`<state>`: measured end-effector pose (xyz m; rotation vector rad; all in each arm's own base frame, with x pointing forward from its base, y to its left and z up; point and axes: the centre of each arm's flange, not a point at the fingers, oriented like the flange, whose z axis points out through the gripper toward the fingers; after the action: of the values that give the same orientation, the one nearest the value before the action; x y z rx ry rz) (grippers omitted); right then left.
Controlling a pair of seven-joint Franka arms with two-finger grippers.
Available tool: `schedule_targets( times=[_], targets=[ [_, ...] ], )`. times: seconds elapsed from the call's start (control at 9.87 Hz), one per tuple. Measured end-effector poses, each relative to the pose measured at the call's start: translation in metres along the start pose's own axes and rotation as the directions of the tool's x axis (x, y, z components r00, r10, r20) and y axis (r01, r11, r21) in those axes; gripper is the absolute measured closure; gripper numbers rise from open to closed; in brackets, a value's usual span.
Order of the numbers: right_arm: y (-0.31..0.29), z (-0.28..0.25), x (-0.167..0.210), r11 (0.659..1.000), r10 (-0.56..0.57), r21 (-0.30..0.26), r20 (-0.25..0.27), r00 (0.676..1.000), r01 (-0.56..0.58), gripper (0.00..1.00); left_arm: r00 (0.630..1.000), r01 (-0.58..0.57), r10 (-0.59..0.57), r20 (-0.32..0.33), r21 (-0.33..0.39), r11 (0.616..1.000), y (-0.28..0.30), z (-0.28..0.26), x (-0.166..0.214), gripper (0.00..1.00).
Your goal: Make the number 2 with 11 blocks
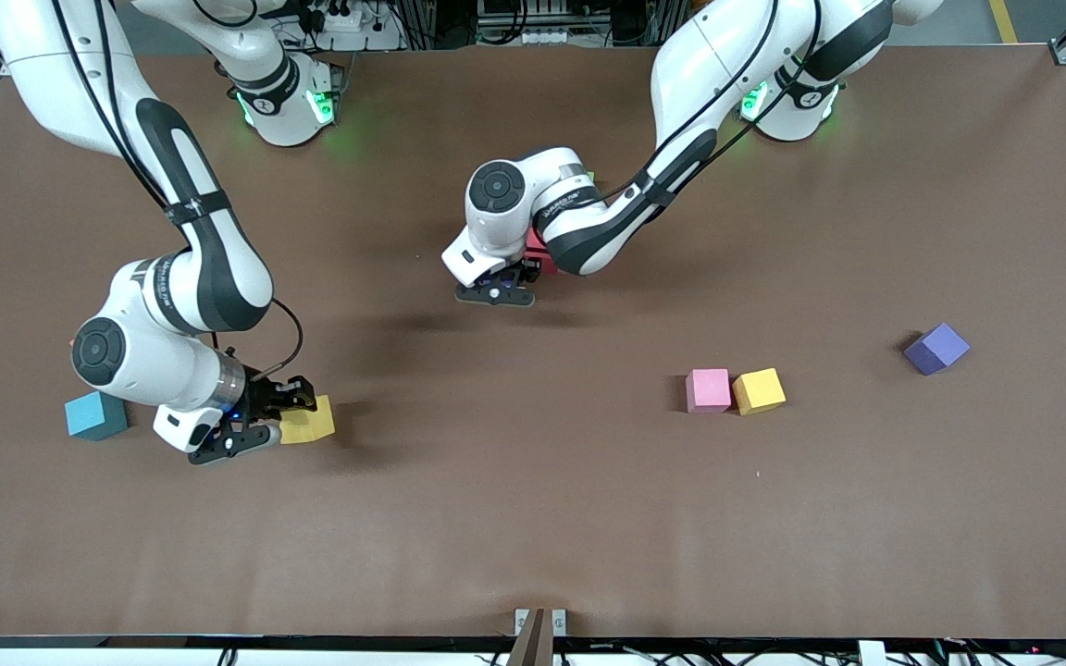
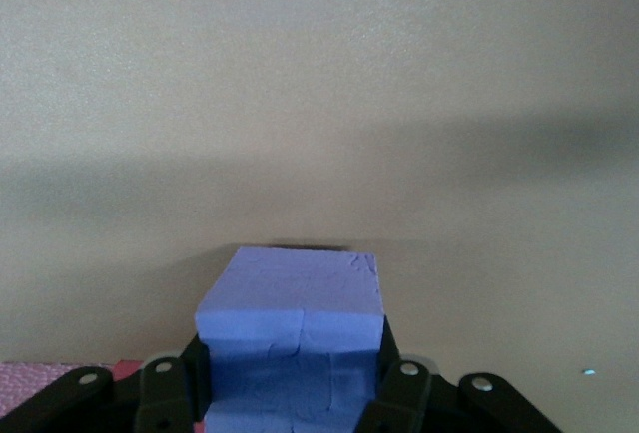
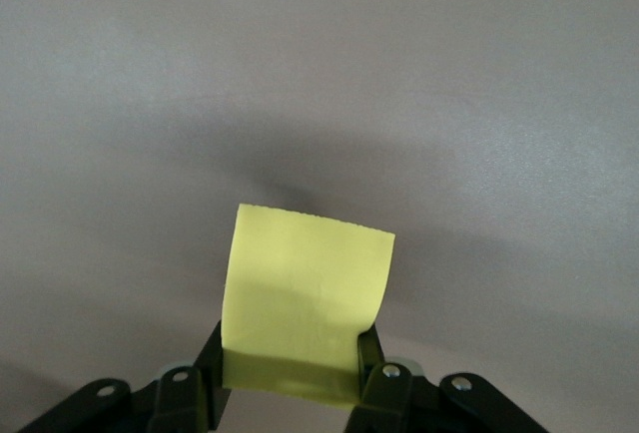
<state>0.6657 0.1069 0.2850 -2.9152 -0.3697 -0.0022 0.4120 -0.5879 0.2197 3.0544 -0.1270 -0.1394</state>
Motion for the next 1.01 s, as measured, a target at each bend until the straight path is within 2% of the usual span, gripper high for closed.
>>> schedule_targets(
  times=[1.01],
  targets=[
    [0.0092, 0.0032, -0.0019, 1.0, 0.016, 0.002, 0.007, 1.0, -0.016, 0.48, 1.0, -0.028, 0.028, 0.008, 0.009, 1.0, -0.0033, 0.0085, 0.0015, 0.39]
  ],
)
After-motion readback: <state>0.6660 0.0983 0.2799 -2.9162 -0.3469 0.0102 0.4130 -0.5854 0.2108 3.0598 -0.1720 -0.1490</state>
